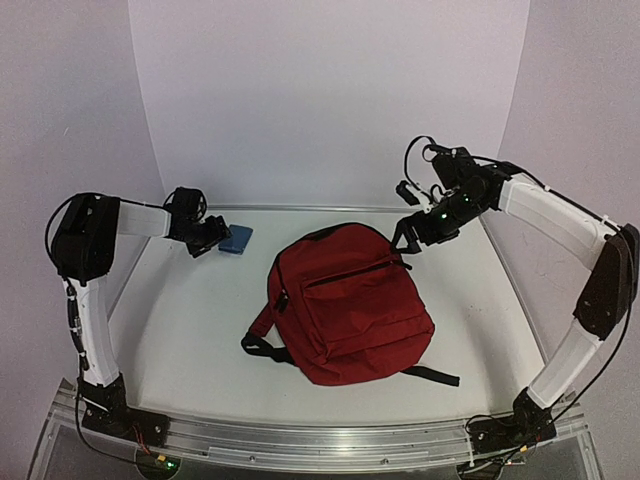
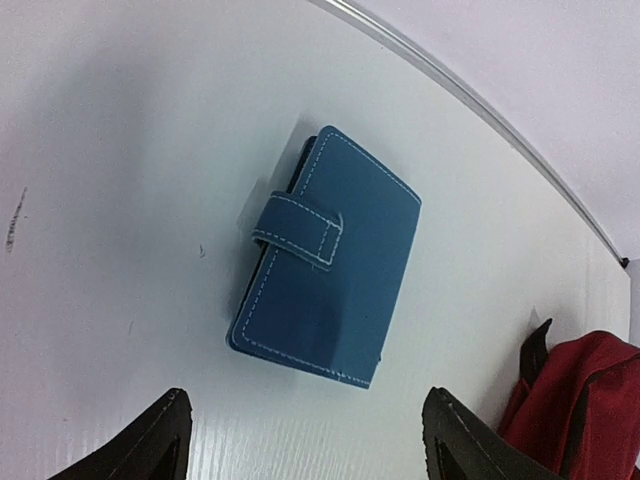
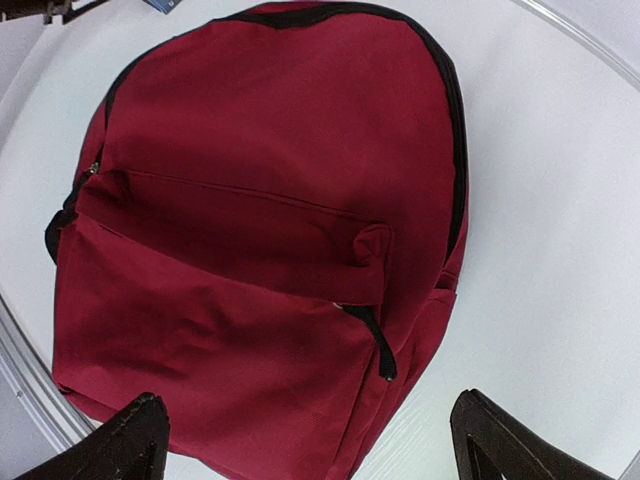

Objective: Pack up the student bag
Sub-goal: Pick up the personal item from the center of the board.

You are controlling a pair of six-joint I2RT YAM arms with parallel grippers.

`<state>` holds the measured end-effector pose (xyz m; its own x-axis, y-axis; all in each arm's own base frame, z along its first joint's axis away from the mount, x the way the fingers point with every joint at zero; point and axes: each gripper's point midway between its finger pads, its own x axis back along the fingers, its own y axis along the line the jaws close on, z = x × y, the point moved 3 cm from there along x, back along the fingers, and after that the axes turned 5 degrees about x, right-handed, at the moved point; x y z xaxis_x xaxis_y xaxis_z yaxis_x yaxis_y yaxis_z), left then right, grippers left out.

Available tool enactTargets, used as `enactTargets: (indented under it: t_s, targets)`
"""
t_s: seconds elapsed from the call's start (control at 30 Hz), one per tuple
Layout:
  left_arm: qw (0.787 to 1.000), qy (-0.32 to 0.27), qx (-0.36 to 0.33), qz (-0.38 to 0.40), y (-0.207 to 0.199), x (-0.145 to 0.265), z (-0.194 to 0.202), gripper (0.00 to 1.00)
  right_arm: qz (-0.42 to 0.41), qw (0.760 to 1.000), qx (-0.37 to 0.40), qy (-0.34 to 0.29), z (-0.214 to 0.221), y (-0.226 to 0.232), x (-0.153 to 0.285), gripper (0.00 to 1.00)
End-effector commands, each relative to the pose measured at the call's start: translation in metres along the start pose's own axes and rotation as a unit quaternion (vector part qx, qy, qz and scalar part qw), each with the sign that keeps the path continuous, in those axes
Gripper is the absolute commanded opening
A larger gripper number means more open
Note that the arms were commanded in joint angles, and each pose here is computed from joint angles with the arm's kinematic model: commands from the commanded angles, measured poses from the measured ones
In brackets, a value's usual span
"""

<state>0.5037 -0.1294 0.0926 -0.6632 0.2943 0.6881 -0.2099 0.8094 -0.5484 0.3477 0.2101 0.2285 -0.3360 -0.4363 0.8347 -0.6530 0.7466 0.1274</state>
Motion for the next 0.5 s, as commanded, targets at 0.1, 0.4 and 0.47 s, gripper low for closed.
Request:
enactTargets:
  t_s: [0.1,0.4,0.47]
  targets:
    - [0.999,0.025,-0.021,0.001,0.002,-0.030,-0.005,0.76,-0.029,1.000,-0.001,-0.003,0.012,0.013,0.020,0.98]
    - [0.998,0.057,0.008,0.037,0.012,-0.067,0.003,0.58,-0.031,0.999,0.002,-0.006,0.016,0.017,0.029,0.98]
    - [0.997,0.060,0.015,0.040,0.015,-0.071,0.003,0.51,-0.031,1.000,0.002,-0.003,0.018,0.017,0.029,0.98]
